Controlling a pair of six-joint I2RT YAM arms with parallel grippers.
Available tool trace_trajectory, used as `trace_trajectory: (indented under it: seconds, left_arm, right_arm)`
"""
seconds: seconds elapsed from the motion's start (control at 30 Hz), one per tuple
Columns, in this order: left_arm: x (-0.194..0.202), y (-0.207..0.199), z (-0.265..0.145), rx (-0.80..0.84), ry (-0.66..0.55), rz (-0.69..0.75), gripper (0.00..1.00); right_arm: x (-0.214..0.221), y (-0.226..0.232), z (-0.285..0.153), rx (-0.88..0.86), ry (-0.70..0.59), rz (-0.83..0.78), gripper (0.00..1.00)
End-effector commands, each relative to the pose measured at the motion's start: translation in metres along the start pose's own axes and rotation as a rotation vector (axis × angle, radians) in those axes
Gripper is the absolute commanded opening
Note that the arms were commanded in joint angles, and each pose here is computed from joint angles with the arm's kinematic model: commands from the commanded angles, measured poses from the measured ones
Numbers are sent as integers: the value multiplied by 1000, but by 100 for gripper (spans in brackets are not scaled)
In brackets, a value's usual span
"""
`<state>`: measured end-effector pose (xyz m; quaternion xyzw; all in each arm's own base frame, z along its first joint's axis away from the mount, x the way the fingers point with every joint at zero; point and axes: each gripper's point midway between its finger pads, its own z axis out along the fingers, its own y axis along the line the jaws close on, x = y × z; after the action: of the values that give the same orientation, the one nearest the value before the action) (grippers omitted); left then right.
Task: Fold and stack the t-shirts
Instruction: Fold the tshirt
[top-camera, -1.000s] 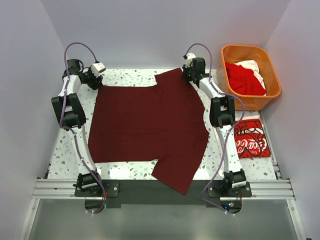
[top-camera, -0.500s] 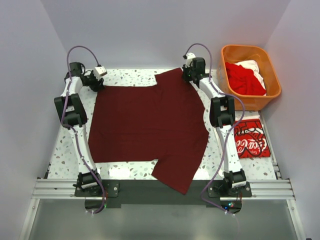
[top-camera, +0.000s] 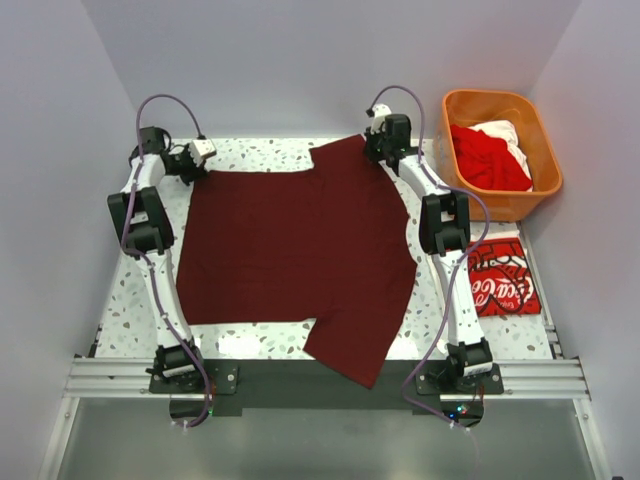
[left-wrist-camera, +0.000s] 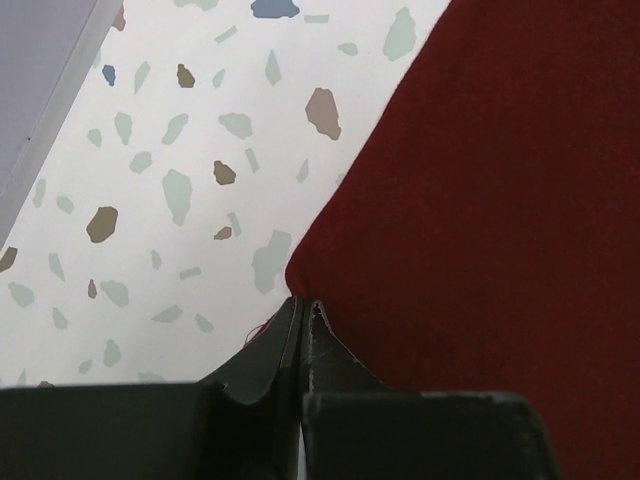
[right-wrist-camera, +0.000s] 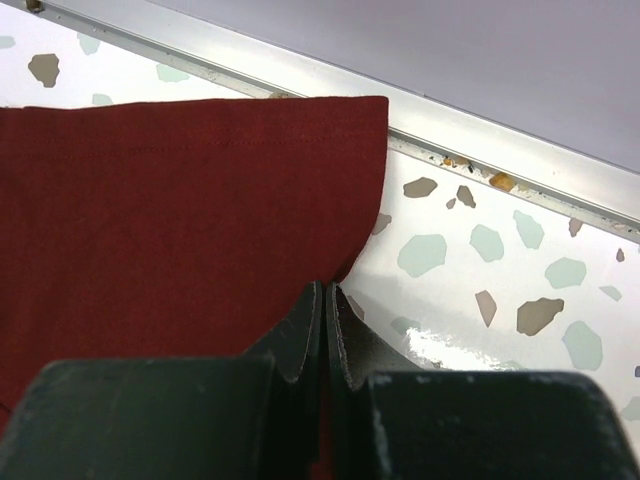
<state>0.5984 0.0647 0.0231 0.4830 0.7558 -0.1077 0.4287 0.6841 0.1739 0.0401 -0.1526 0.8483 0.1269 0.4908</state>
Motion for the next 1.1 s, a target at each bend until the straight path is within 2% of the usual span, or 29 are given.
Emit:
trace_trajectory:
  seconds: [0.0,0.3,0.63,1.07]
  left_arm:
    - [-16,10,-11,-65,-33,17,0]
    - [-56,28,-32,-167,-131,67,0]
    - [-80,18,-54,-186,-187,151,0]
    - [-75,2,-96,-217,-194,169,0]
  right_arm:
    - [-82,-4,-24,25,-191,-36,0]
    - [-117,3,-52,14,-244,-50,0]
    - [-127,6,-79,-10,-239,-86,0]
    - [-132,17,-118,-58,-217,-105,0]
